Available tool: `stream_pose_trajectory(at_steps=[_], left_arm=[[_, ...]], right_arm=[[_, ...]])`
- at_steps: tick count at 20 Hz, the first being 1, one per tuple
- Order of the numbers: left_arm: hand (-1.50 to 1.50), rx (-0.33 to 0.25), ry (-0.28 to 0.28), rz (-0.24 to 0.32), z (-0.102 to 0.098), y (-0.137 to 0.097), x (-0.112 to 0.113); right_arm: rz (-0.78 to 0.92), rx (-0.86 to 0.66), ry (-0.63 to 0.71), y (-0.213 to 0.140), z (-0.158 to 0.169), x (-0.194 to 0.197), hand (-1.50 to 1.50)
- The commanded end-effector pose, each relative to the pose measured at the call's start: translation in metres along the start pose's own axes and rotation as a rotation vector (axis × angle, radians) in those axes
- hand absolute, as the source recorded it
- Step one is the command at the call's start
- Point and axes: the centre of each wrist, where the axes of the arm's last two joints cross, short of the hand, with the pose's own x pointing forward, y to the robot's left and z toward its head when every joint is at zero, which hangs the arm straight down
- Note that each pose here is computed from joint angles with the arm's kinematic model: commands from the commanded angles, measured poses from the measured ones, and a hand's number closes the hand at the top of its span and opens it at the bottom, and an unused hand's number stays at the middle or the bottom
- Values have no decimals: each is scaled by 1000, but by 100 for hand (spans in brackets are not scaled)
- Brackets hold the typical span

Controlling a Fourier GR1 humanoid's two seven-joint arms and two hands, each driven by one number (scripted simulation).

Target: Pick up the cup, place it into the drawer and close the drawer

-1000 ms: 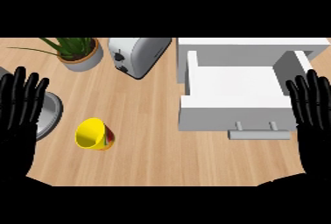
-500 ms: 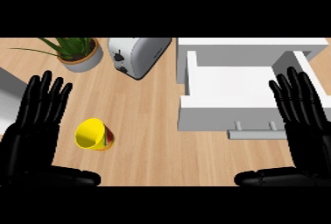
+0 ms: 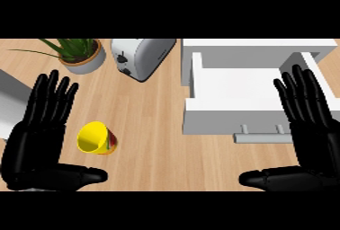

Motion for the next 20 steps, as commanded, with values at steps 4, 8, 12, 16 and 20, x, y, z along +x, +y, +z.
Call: stream_pose_trajectory(at_steps=[4, 8, 12, 16, 20], left_arm=[[-150, 6, 19, 2, 7, 1, -7], [-150, 47, 48, -24, 13, 14, -9], [-150, 48, 83, -15, 25, 13, -25], [-150, 79, 135, -60, 31, 17, -38], [-150, 122, 161, -71, 59, 36, -60]], right_arm=[[7, -5, 5, 1, -6, 1, -150], [-11, -22, -18, -13, -14, 9, -150], [6, -6, -26, -15, -11, 5, -150], [8, -5, 2, -16, -6, 20, -150], [-5, -8, -8, -16, 11, 0, -150]])
